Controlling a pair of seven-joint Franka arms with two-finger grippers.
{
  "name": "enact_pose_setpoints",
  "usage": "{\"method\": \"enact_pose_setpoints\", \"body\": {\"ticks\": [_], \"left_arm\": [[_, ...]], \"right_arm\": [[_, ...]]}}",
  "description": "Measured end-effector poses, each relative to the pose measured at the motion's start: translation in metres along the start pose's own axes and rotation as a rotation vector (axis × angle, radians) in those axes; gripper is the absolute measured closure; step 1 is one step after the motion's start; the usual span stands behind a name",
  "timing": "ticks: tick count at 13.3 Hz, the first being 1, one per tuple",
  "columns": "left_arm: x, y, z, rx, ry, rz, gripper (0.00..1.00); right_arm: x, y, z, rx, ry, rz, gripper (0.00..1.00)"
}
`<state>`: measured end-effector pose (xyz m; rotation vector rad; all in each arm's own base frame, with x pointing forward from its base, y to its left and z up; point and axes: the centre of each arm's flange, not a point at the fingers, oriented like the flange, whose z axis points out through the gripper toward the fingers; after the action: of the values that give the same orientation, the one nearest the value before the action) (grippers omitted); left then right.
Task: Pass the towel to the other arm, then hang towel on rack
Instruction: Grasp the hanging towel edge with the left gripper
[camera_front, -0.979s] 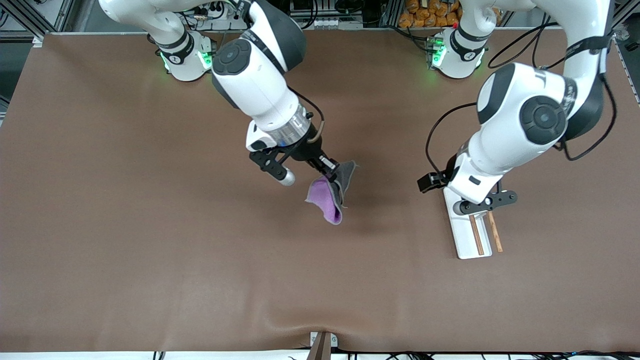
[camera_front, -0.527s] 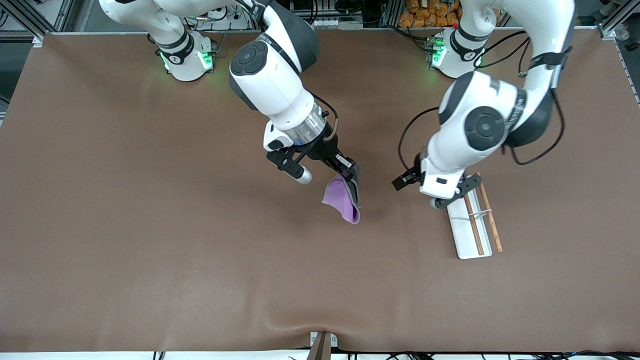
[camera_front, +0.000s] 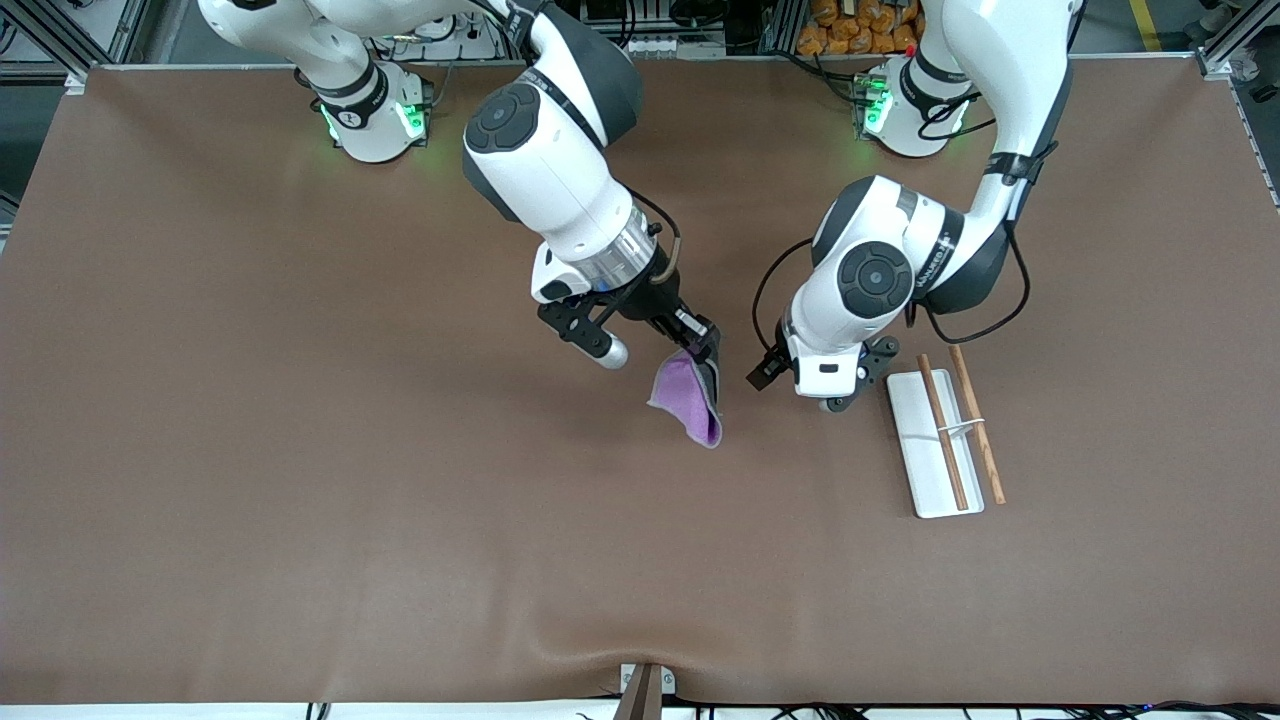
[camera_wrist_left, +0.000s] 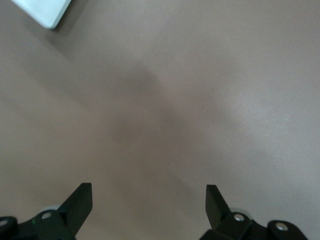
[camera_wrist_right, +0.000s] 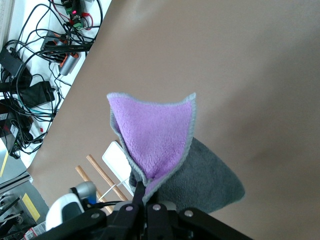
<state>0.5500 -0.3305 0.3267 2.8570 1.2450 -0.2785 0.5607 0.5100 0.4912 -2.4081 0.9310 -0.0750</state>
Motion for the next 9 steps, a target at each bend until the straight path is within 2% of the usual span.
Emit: {"method": "enact_pose_setpoints", "body": {"ticks": [3,5,6,9], "left_arm": [[-0.011,0.001,0.009,-0.038,-0.084,-0.070,0.00],[-0.012,-0.001,0.014,-0.040,-0.109,-0.089,0.05],[-0.013,-0.001,0.015,-0.042,-0.125,-0.099,0.12],[-0.016,0.001,0.013,-0.070,-0.183,-0.139,0.18]], "right_arm": [[0.000,0.000,0.000,0.000,0.000,0.000,0.96],[0.000,0.000,0.000,0.000,0.000,0.000,0.96],[0.000,0.000,0.000,0.001,0.000,0.001,0.96],[0.000,0.000,0.000,0.001,0.001,0.001,0.96]]}}
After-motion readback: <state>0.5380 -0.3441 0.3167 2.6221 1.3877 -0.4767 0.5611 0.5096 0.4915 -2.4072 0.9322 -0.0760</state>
